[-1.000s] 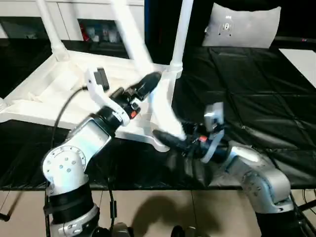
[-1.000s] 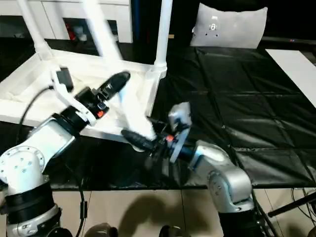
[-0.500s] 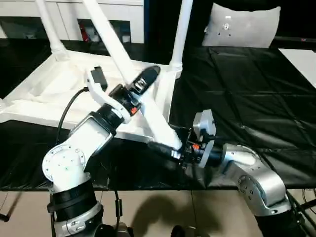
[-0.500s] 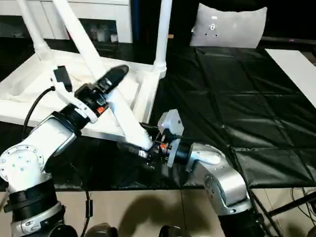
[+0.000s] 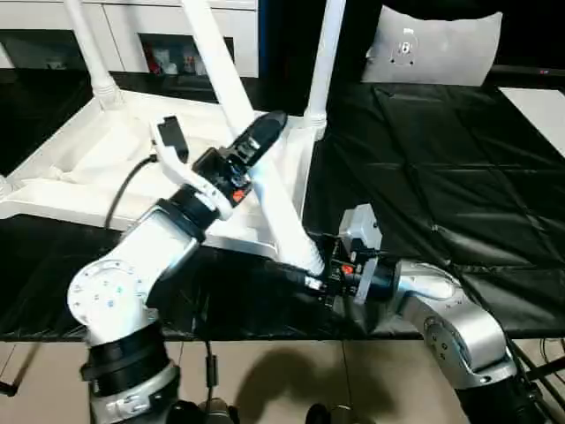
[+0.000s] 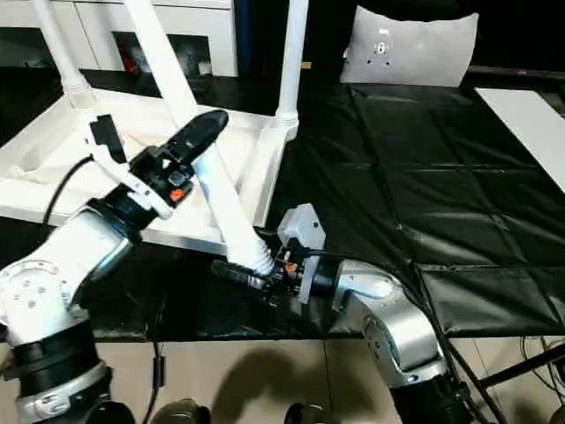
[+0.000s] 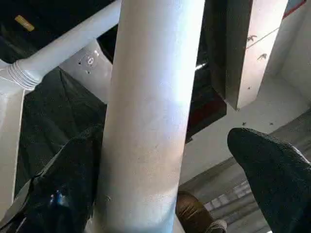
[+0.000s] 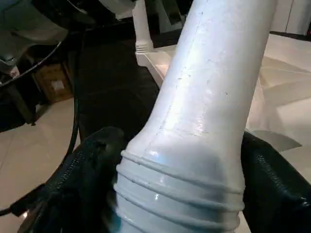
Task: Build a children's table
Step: Pick table leg
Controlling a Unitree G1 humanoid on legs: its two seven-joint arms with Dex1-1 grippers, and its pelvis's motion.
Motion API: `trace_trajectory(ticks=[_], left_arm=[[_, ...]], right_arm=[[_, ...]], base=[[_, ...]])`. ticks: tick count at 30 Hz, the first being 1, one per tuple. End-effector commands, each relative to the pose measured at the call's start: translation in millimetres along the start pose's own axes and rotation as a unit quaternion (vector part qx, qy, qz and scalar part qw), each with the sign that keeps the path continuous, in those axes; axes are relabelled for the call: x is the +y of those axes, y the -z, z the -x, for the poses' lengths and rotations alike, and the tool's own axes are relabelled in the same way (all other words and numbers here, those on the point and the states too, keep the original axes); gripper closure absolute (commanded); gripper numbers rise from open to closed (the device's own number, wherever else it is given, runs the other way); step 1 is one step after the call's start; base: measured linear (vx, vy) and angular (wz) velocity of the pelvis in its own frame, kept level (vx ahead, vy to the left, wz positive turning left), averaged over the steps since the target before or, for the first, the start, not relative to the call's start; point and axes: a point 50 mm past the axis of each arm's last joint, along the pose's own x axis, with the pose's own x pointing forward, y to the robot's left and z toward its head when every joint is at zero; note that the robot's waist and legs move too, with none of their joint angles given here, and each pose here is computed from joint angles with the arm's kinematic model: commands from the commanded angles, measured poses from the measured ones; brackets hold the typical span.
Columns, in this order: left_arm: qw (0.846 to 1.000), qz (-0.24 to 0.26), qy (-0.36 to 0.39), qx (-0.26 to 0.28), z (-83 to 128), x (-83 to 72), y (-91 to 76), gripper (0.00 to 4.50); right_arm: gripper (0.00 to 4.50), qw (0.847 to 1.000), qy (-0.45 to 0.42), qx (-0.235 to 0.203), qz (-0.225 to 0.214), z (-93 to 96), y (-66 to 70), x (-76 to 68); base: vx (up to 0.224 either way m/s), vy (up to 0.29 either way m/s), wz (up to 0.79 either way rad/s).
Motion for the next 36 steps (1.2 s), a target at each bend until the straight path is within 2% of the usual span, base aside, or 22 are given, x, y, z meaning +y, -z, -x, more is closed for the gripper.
trace_trajectory(ticks=[1, 3, 4, 5, 7, 10, 13, 23, 27, 28, 31, 33, 36], left_arm=[[1.000, -0.015, 0.006, 0.011, -0.1, -4.6, 2.5, 0.37], [0.999, -0.029, 0.004, 0.015, 0.6, -4.1, 2.5, 0.37], [0.996, -0.085, -0.011, 0.026, 1.2, -1.8, 1.9, 0.37], [0.996, -0.085, -0.011, 0.026, 1.2, -1.8, 1.9, 0.37], [0.983, -0.176, -0.019, 0.057, 2.5, 0.7, 4.4, 0.37], [0.959, -0.271, -0.026, 0.079, 3.2, 4.1, 6.2, 0.45], [0.946, -0.311, -0.013, 0.086, 3.6, 2.9, 6.7, 0.63], [0.922, -0.373, -0.013, 0.099, 6.9, 11.7, 11.3, 0.72], [0.900, -0.422, -0.020, 0.108, 9.0, 16.7, 9.7, 0.72], [0.900, -0.422, -0.020, 0.108, 9.0, 16.7, 9.7, 0.72], [0.886, -0.450, -0.024, 0.112, 10.6, 20.5, 8.9, 0.94], [0.861, -0.490, -0.022, 0.132, 12.0, 24.4, 10.4, 1.06], [0.854, -0.501, -0.024, 0.138, 13.0, 26.9, 11.3, 1.22]], right_arm=[[1.35, 1.000, 0.002, 0.009, 0.003, 0.4, 1.6, -1.6], [1.35, 1.000, 0.002, 0.008, 0.004, 0.2, 1.3, -1.7], [1.35, 1.000, 0.001, 0.010, 0.010, 0.0, 1.1, -1.8], [1.35, 1.000, 0.001, 0.010, 0.010, 0.0, 1.1, -1.8], [1.35, 1.000, 0.000, 0.014, 0.019, -0.3, 1.6, -1.7], [1.35, 0.999, -0.003, 0.030, 0.037, -1.0, 5.7, -1.7], [1.35, 0.999, -0.003, 0.033, 0.042, -1.8, 6.5, -1.8], [1.35, 0.998, -0.002, 0.034, 0.054, -2.7, 6.0, -4.1], [1.35, 0.998, 0.000, 0.035, 0.060, -3.1, 6.5, -5.9], [1.35, 0.998, 0.000, 0.035, 0.060, -3.1, 6.5, -5.9], [1.35, 0.997, 0.001, 0.035, 0.062, -3.3, 6.6, -6.4], [1.37, 0.997, 0.002, 0.036, 0.065, -3.3, 6.8, -7.2], [1.54, 0.997, 0.002, 0.035, 0.066, -3.5, 6.7, -7.7]], base=[[0.000, 0.000, 0.00], [0.000, 0.000, 0.00], [0.000, 0.000, 0.00], [0.000, 0.000, 0.00], [0.000, 0.000, 0.00], [0.000, 0.000, 0.00], [0.000, 0.000, 0.00], [0.000, 0.000, 0.00], [0.000, 0.000, 0.00], [0.000, 0.000, 0.00], [0.000, 0.000, 0.00], [0.000, 0.000, 0.00], [0.000, 0.000, 0.00]])
